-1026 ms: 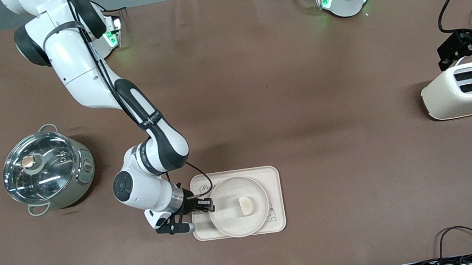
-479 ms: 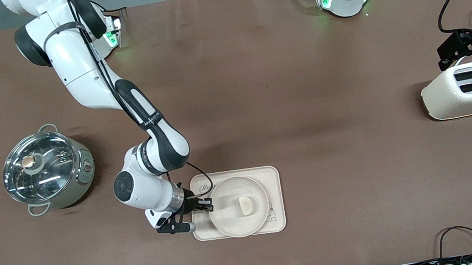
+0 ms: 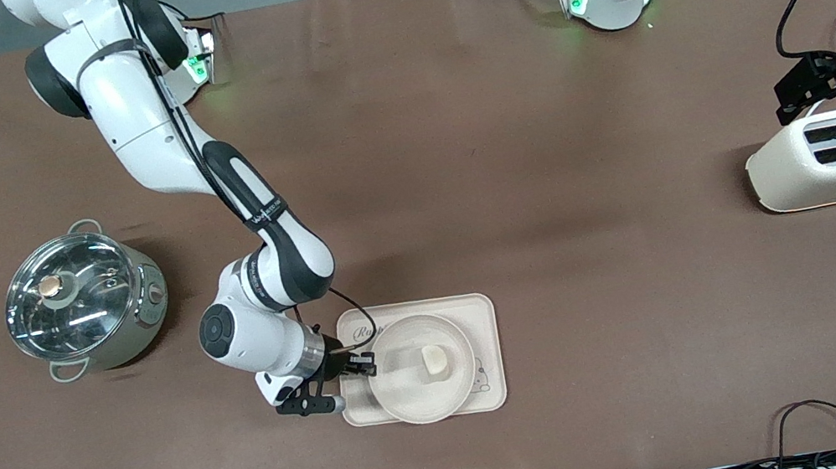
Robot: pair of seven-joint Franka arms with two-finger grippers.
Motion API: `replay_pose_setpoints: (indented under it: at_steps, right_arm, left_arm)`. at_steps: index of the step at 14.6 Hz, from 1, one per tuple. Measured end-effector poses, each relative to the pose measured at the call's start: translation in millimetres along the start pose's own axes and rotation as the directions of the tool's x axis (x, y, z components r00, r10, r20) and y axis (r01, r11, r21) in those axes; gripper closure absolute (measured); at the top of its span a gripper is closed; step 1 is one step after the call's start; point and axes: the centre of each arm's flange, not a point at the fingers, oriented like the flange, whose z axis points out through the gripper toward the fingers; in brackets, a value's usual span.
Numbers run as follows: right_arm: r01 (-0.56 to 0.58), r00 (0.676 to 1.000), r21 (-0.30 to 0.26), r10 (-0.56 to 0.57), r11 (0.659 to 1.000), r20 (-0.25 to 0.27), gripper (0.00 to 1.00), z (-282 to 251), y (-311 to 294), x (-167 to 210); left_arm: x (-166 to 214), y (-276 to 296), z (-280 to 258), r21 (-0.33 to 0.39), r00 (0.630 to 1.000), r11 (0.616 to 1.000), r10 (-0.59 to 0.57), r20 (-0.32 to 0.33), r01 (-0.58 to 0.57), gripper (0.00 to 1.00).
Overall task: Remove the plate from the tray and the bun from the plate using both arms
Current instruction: 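Lift the plate off the tray and set it beside the tray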
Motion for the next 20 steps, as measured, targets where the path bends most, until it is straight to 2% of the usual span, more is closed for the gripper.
replay_pose_setpoints:
  at_steps: [2,4,7,8,10,14,17,20]
  right_arm:
    - [0.001,1.0,0.014,-0.001,1.0,-0.013,0.95,-16.8,-5.1,8.7]
    - [0.003,1.0,0.022,-0.003,1.0,0.014,0.95,-35.8,-10.5,13.1]
    - [0.016,0.994,0.031,-0.019,0.999,0.107,0.95,-66.5,-26.3,9.7]
    - [0.025,0.988,0.033,-0.03,0.999,0.15,0.95,-76.0,-34.2,4.5]
    - [0.043,0.978,0.037,-0.05,0.998,0.204,0.95,-87.0,-49.6,-9.9]
    - [0.097,0.958,0.028,-0.101,0.995,0.268,0.95,-74.2,-87.0,-69.1]
    - [0.159,0.955,0.01,-0.156,0.987,0.252,0.95,-49.3,-105.5,-132.1]
    - [0.199,0.946,-0.021,-0.187,0.98,0.264,0.95,-29.3,-104.7,-189.2]
  left_arm:
    - [0.0,0.0,0.0,0.0,1.0,1.0,0.0,0.0,0.0,0.0]
    - [0.0,0.0,0.0,0.0,1.0,1.0,0.0,0.0,0.0,0.0]
    - [0.0,0.0,0.0,0.0,1.0,1.0,0.0,0.0,0.0,0.0]
    - [0.0,0.0,0.0,0.0,1.0,1.0,0.0,0.0,0.0,0.0]
    - [-0.1,0.0,0.1,0.0,1.0,1.0,0.0,0.001,0.0,0.0]
    - [-1.1,-0.1,3.7,0.0,1.0,1.0,0.0,0.017,0.0,0.0]
    - [-3.4,-0.2,7.0,0.001,0.999,1.0,0.0,0.043,0.0,0.0]
    - [-3.4,-0.2,7.5,0.001,0.999,1.0,0.0,0.045,0.0,0.0]
